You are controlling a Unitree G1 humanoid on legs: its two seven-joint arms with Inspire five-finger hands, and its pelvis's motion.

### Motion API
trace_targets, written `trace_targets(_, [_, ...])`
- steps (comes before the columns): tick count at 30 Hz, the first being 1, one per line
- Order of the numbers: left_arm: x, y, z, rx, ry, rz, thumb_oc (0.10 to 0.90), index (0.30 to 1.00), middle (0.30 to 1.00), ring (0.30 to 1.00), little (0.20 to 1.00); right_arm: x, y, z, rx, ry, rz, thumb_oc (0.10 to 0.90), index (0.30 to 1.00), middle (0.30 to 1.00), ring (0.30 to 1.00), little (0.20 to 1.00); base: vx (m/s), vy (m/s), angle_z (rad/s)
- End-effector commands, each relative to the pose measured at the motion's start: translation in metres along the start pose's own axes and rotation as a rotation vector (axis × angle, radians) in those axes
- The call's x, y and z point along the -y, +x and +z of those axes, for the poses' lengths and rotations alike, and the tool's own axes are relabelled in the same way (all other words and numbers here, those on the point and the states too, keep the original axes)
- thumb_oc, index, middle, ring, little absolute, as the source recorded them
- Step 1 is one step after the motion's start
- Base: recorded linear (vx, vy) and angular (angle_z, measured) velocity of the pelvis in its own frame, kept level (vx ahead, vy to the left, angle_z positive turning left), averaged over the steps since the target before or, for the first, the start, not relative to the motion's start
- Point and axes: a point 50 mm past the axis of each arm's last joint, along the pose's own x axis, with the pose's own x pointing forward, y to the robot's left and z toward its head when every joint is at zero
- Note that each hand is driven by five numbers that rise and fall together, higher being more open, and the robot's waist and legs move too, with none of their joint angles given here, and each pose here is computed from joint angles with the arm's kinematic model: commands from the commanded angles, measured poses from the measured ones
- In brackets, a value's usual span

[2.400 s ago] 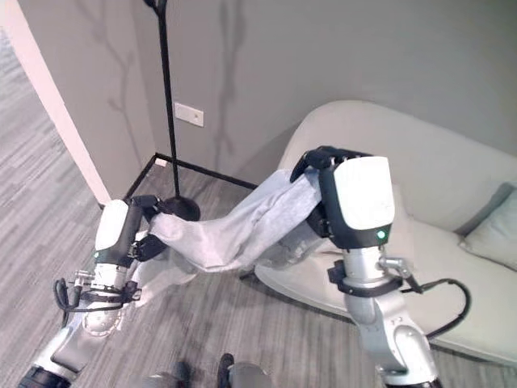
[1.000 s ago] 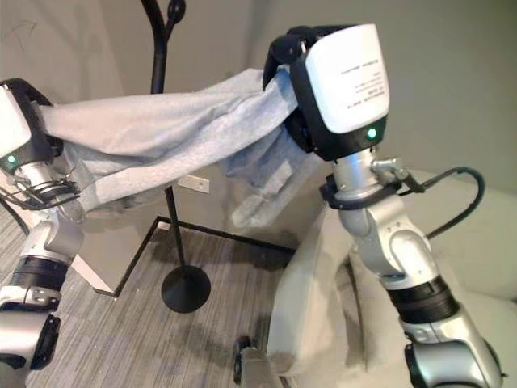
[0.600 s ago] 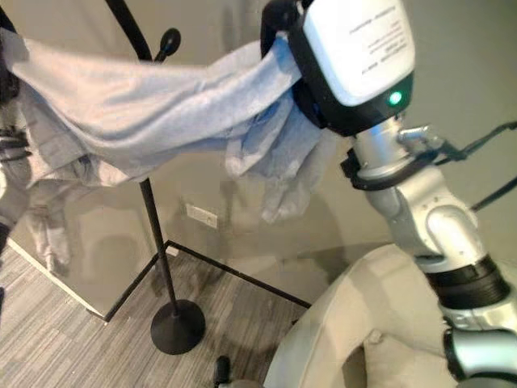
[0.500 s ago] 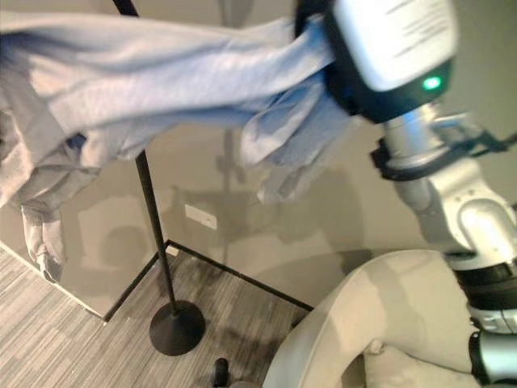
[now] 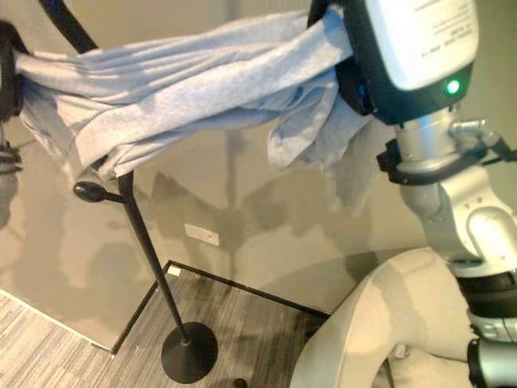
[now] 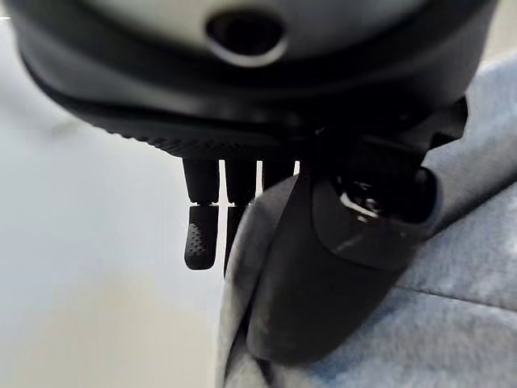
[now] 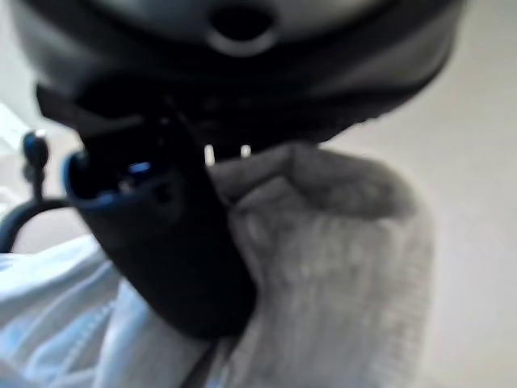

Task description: Hang the clothes on the sofa on the clothes rack.

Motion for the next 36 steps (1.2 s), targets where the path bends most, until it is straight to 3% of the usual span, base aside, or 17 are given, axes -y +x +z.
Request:
trace_targets(1, [0.002, -0.015, -0.05, -0.213, 0.103, -0.039, 0.4, 0.3, 0.3, 0.3, 0.3, 0.017, -0.009, -0.043, -0.209, -0.109, -0.048, 0.4, 0.3, 0.3, 0.3, 0.3, 0.01, -0.014, 0.07])
trace_targets(3, [0.009, -0.026, -0.036, -0.185, 0.063, -0.055, 0.4, 0.3, 0.3, 0.3, 0.3, 0.012, -0.018, -0.039, -0.213, -0.091, -0.012, 0.4, 0.3, 0.3, 0.3, 0.3, 0.02, -0.015, 0.1])
trace_targets(7, [0.042, -0.083, 0.004, -0.128, -0.077, -0.224, 0.4, 0.3, 0.3, 0.3, 0.3, -0.018, -0.053, -0.027, -0.3, 0.068, 0.126, 0.4, 0.3, 0.3, 0.3, 0.3, 0.0, -0.034, 0.09])
trace_targets(8, [0.042, -0.083, 0.004, -0.127, -0.077, -0.225, 0.4, 0.3, 0.3, 0.3, 0.3, -0.018, -0.053, -0.027, -0.3, 0.068, 0.126, 0.4, 0.3, 0.3, 0.3, 0.3, 0.0, -0.042, 0.06])
trace_targets(10, [0.068, -0.124, 0.022, -0.146, -0.149, -0.391, 0.4, 0.3, 0.3, 0.3, 0.3, -0.043, -0.07, -0.008, -0.356, 0.261, 0.186, 0.4, 0.3, 0.3, 0.3, 0.3, 0.0, -0.056, 0.03])
trace_targets(11, [0.068, -0.125, 0.023, -0.145, -0.149, -0.392, 0.4, 0.3, 0.3, 0.3, 0.3, -0.043, -0.071, -0.008, -0.356, 0.263, 0.188, 0.4, 0.3, 0.3, 0.3, 0.3, 0.0, -0.059, -0.05])
trace_targets(12, [0.082, -0.152, 0.039, -0.157, -0.206, -0.49, 0.4, 0.3, 0.3, 0.3, 0.3, -0.056, -0.079, 0.008, -0.384, 0.399, 0.194, 0.493, 0.439, 0.439, 0.439, 0.439, -0.01, -0.059, -0.06])
trace_targets(13, [0.089, -0.176, 0.054, -0.154, -0.258, -0.569, 0.4, 0.3, 0.3, 0.3, 0.3, -0.068, -0.088, 0.025, -0.418, 0.542, 0.204, 0.8, 0.9, 0.9, 0.9, 0.9, -0.01, -0.086, -0.1])
trace_targets(14, [0.093, -0.196, 0.065, -0.161, -0.299, -0.627, 0.4, 0.3, 0.3, 0.3, 0.3, -0.077, -0.098, 0.04, -0.454, 0.668, 0.219, 0.8, 0.9, 0.9, 0.9, 0.9, -0.01, -0.054, -0.1])
trace_targets(21, [0.092, -0.217, 0.076, -0.214, -0.384, -0.654, 0.4, 0.3, 0.3, 0.3, 0.3, -0.087, -0.117, 0.06, -0.556, 0.9, 0.235, 0.8, 0.9, 0.9, 0.9, 0.9, -0.01, -0.018, -0.11])
trace_targets(23, [0.089, -0.222, 0.084, -0.301, -0.501, -0.629, 0.4, 0.3, 0.3, 0.3, 0.3, -0.095, -0.13, 0.067, -0.638, 1.017, 0.242, 0.8, 0.9, 0.9, 0.9, 0.9, -0.01, -0.021, 0.01])
trace_targets(24, [0.086, -0.227, 0.093, -0.399, -0.643, -0.614, 0.734, 0.801, 0.801, 0.801, 0.801, -0.098, -0.143, 0.072, -0.712, 1.133, 0.253, 0.8, 0.9, 0.9, 0.9, 0.9, 0.0, 0.0, 0.0])
trace_targets(27, [0.084, -0.233, 0.102, -0.509, -0.794, -0.614, 0.8, 0.9, 0.9, 0.9, 0.9, -0.105, -0.156, 0.081, -0.802, 1.318, 0.256, 0.8, 0.9, 0.9, 0.9, 0.9, -0.01, -0.01, 0.0])
trace_targets(29, [0.083, -0.235, 0.11, -0.629, -0.965, -0.611, 0.8, 0.9, 0.9, 0.9, 0.9, -0.114, -0.174, 0.085, -0.934, 1.527, 0.22, 0.8, 0.9, 0.9, 0.9, 0.9, 0.0, 0.0, 0.0])
trace_targets(30, [0.083, -0.234, 0.11, -0.629, -0.965, -0.61, 0.8, 0.9, 0.9, 0.9, 0.9, -0.114, -0.174, 0.085, -0.934, 1.528, 0.219, 0.8, 0.9, 0.9, 0.9, 0.9, 0.0, 0.0, 0.0])
trace_targets(36, [0.081, -0.234, 0.115, -0.896, -1.29, -0.538, 0.8, 0.9, 0.9, 0.9, 0.9, -0.132, -0.194, 0.09, -1.107, 1.915, 0.032, 0.8, 0.9, 0.9, 0.9, 0.9, 0.0, 0.0, 0.0])
